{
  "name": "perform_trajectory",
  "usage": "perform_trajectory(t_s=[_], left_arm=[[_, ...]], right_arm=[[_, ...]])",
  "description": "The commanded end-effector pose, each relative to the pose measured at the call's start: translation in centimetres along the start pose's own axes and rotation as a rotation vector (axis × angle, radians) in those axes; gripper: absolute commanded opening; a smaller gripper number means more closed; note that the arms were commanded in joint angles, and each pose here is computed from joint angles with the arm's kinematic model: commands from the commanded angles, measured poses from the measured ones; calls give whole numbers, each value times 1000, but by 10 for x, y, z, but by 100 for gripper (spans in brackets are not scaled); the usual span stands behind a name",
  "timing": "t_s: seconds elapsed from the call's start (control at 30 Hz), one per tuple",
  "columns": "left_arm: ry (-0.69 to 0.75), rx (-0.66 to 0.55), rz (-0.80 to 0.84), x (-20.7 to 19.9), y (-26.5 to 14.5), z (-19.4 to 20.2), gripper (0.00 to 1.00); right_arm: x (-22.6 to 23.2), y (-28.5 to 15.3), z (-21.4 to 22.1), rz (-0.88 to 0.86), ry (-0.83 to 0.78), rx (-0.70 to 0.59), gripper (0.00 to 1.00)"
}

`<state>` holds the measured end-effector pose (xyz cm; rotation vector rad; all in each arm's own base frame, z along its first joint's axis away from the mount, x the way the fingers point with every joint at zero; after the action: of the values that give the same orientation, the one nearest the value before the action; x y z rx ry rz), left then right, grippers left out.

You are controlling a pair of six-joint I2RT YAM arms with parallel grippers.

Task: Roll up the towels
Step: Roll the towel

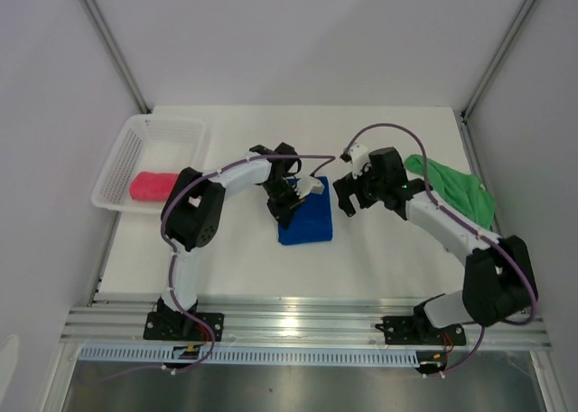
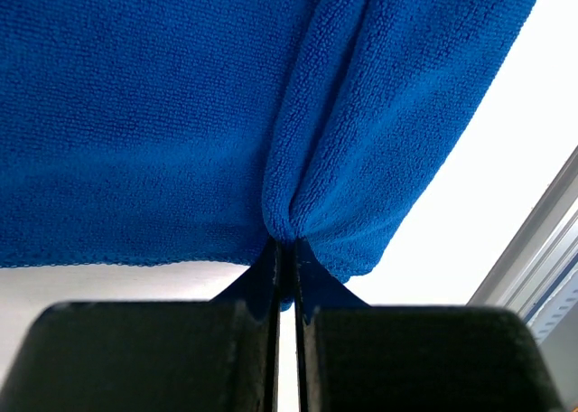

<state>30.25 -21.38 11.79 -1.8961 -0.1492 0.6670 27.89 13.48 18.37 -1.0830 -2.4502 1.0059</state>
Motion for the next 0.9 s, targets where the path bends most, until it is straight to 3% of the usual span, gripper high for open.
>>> perform_trajectory(t_s=[0.0, 0.2, 0.27, 0.3, 0.33, 0.37, 0.4, 0.43, 0.47, 0.6, 0.67, 0.73, 0.87], left_arm=[[-12, 3, -14, 1, -4, -3, 1], [9, -9, -13, 2, -5, -4, 1], [11, -3, -27, 2, -6, -5, 2], [13, -6, -32, 2, -7, -5, 2], [10, -4, -34, 3, -8, -5, 2], [9, 2, -35, 2, -7, -4, 2], [6, 5, -33, 2, -7, -3, 3], [6, 5, -33, 2, -8, -3, 3], [6, 4, -27, 1, -7, -3, 4], [20, -12, 2, -1, -6, -2, 8], [20, -18, -11, 0, -6, -4, 8], [19, -20, -15, 2, -6, -5, 8], [10, -14, -14, 2, -4, -6, 8]], right_arm=[[-18, -52, -21, 270, -136, -120, 99], [-33, -108, -63, 456, -436, -384, 100], [-35, -108, -63, 377, -482, -395, 99], [-31, -103, -65, 249, -480, -434, 99], [-33, -102, -62, 214, -443, -432, 63], [-28, -99, -62, 185, -300, -457, 38], [-23, -92, -53, 156, -198, -459, 7], [-19, -88, -54, 155, -95, -524, 0], [-8, -83, -48, 82, 74, -564, 0], [48, -46, -5, -178, 254, -721, 0], [78, -24, 8, -263, 201, -714, 0], [90, -7, 10, -261, 132, -638, 0], [104, 11, 12, -319, 112, -605, 0]])
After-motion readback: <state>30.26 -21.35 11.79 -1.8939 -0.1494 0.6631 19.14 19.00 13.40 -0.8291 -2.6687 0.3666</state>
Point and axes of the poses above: each gripper's point midway between its finger pads, its own y axis out along the fingers, its own x axis along the line the jaws close on, z = x × y, the point moved 10 cm from there along -y, back along the fingers, and after that the axes turned 4 degrees about -y, right-handed, at the moved point
